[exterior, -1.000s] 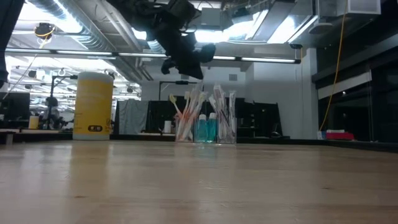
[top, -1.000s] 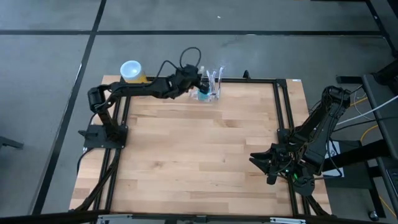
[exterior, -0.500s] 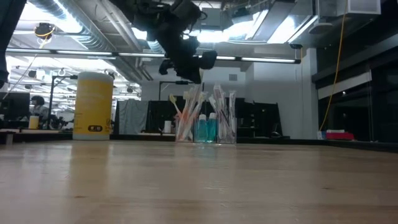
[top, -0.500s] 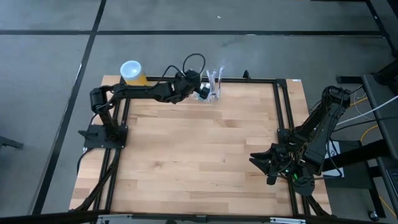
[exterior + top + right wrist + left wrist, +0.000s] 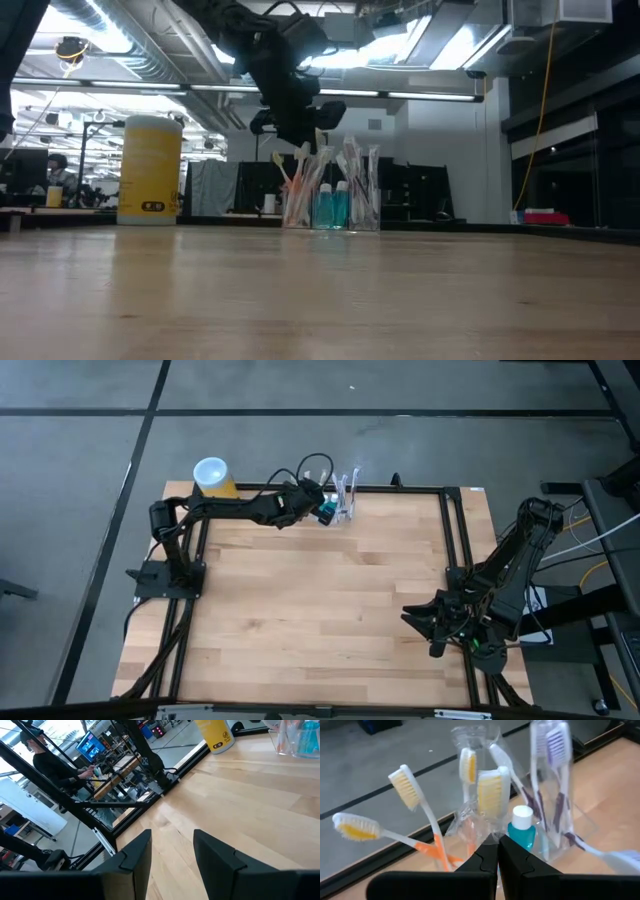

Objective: Pick & Place toothbrushing station
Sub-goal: Put the orange toothbrush into the left section of the transparent organizer

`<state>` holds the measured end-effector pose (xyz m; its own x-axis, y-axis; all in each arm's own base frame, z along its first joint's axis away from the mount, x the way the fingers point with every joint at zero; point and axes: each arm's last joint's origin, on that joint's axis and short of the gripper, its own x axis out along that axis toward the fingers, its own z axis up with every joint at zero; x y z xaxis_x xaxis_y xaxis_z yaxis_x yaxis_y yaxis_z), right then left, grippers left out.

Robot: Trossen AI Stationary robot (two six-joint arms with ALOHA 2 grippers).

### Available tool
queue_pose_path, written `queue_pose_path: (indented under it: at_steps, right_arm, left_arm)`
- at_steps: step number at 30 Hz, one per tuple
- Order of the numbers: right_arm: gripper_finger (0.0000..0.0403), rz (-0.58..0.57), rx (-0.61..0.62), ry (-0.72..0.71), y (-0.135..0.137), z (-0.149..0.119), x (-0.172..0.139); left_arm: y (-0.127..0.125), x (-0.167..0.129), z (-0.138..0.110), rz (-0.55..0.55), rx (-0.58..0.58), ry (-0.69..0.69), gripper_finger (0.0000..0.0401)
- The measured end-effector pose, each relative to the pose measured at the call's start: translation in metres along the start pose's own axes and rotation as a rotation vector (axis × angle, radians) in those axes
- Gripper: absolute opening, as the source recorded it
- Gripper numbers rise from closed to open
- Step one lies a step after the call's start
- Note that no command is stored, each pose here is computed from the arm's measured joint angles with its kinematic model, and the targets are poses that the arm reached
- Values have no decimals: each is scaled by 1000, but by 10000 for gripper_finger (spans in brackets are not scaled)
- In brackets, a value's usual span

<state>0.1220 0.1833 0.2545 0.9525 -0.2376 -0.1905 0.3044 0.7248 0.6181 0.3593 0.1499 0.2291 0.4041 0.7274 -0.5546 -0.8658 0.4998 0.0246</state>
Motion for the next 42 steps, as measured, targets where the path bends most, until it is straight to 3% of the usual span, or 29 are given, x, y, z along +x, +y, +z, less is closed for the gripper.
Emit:
queue_pose_path:
  at_steps: [9, 19, 26, 31, 36, 42]
  right_arm:
    - [148, 26, -7, 50, 0, 8, -4]
    - [148, 52, -42, -1, -7, 18, -22]
    - [148, 57, -60, -60, -27, 27, -35]
    - [148, 119, -82, -133, -51, 49, -49]
    - [148, 152, -105, -126, -73, 71, -53]
    - [148, 179, -121, -107, -90, 90, -55]
  left_arm:
    - [-1, 0, 4, -138, -27, 26, 34]
    - [15, -17, 28, -141, -2, -58, 107]
    - [35, -80, 72, -261, 78, -289, 125]
    - [72, -135, 94, -356, 58, -378, 125]
    - [88, -163, 92, -416, 69, -354, 126]
    - [100, -186, 94, -355, 31, -404, 126]
